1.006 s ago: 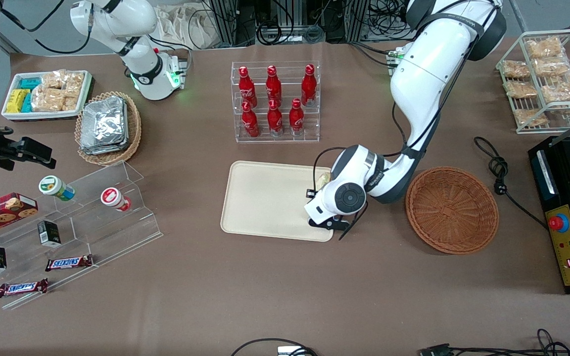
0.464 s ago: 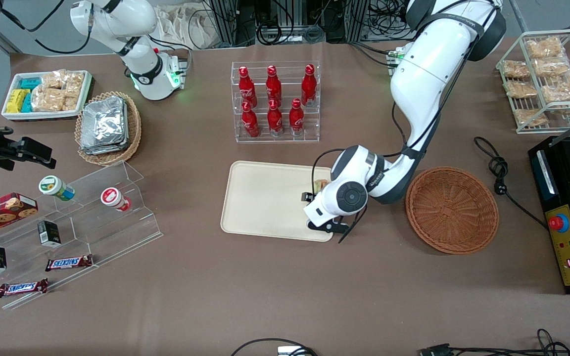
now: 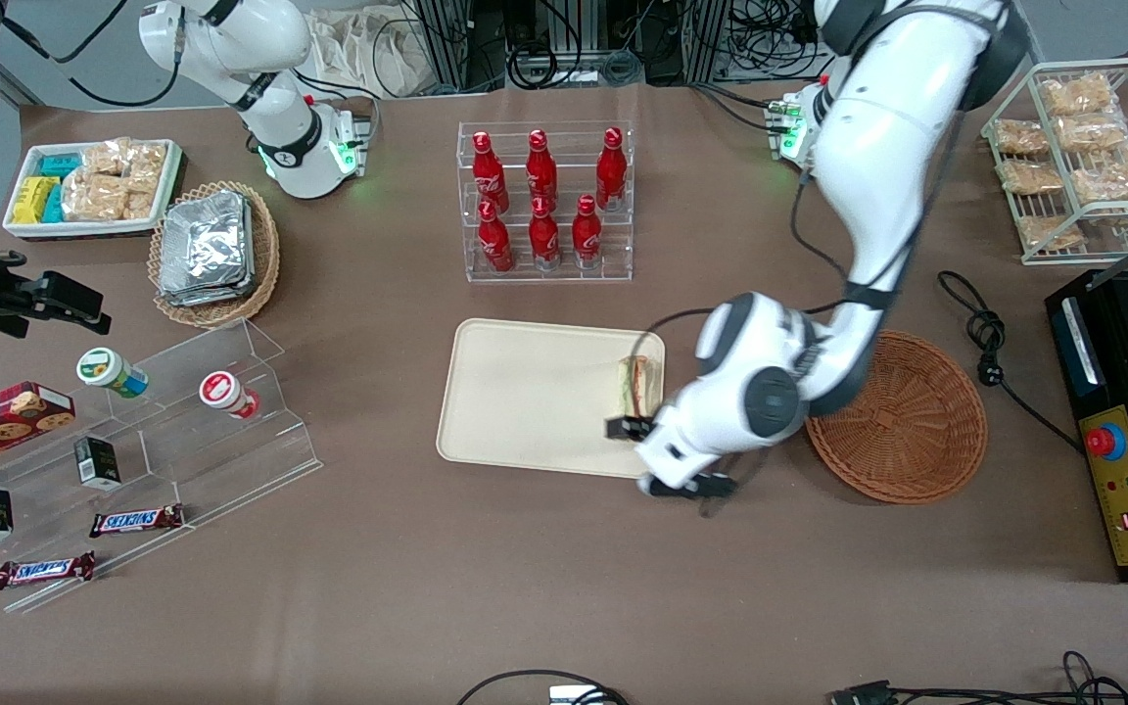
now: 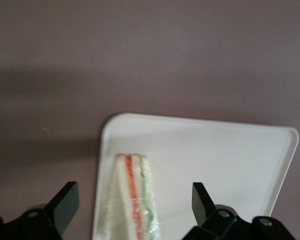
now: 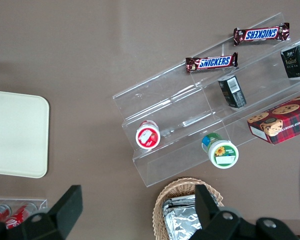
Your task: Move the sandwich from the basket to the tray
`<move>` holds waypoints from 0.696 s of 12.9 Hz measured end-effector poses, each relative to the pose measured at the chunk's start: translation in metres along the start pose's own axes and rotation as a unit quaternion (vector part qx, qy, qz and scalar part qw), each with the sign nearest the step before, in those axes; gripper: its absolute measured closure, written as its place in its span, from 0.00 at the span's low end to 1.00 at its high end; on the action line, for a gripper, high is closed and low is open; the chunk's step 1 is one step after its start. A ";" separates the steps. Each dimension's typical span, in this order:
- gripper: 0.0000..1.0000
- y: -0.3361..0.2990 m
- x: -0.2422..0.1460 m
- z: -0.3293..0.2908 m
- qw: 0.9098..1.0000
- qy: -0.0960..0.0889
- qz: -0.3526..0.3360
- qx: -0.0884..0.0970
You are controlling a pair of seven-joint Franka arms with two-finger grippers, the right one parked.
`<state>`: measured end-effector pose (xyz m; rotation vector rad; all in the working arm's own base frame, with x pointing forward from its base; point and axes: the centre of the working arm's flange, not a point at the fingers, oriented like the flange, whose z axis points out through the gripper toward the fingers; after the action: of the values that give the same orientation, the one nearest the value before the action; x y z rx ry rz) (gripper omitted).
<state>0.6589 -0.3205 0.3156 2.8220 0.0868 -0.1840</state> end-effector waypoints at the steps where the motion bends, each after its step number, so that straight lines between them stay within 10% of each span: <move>1: 0.00 -0.019 0.007 -0.033 1.000 0.006 -0.010 -0.002; 5: 0.00 -0.065 0.002 -0.155 0.999 0.037 -0.034 0.010; 9: 0.00 -0.088 -0.034 -0.232 0.989 0.053 -0.015 0.138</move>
<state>0.6452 -0.1664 0.5127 3.1076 0.1366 -0.0561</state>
